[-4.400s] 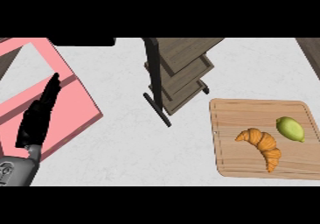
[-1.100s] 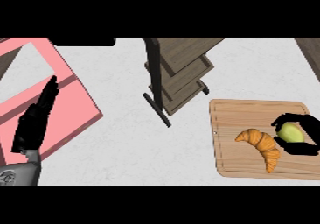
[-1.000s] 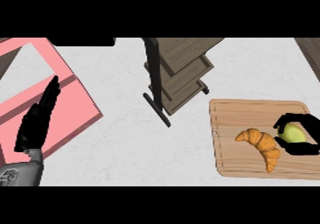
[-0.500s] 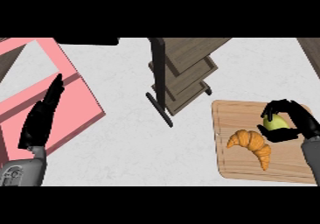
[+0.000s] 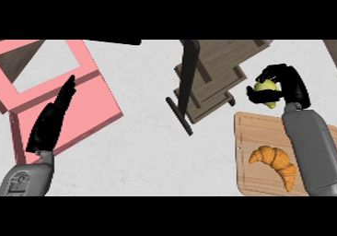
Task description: Pick the lemon from the cutting board and place it in the tiered basket
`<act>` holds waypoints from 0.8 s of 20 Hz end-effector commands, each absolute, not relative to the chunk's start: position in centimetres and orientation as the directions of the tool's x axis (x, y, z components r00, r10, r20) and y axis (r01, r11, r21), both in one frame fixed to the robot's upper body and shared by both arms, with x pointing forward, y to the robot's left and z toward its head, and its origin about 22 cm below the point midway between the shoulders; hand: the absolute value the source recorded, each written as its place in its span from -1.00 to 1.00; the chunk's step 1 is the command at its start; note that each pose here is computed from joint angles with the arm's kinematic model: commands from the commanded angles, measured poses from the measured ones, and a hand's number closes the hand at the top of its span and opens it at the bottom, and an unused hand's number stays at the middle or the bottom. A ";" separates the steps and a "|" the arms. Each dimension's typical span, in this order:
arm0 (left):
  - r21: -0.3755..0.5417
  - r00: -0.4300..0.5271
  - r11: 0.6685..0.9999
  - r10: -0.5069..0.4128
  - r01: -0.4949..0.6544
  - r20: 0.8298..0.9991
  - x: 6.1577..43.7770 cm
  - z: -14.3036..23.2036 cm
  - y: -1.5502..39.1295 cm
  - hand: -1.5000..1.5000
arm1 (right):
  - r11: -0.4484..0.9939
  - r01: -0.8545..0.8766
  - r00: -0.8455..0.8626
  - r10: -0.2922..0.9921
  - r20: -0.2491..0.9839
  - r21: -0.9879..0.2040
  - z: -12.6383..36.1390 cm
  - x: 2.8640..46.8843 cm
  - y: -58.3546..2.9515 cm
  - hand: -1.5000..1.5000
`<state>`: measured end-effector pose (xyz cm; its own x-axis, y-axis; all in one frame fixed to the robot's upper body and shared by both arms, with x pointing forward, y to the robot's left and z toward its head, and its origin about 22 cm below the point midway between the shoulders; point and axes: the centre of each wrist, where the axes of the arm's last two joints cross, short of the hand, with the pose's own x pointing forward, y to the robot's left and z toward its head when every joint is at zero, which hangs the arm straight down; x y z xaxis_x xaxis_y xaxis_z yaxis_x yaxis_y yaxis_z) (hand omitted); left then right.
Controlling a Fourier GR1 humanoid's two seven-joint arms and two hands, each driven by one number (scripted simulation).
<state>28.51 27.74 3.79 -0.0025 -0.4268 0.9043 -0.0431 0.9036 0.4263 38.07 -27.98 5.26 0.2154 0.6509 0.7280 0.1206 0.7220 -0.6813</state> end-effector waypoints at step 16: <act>0.439 -0.022 0.898 -0.438 0.017 0.898 29.7 4.2 25.9 0.00 | 0.252 0.639 0.462 0.630 0.624 -0.727 28.1 43.7 -12.1 1.00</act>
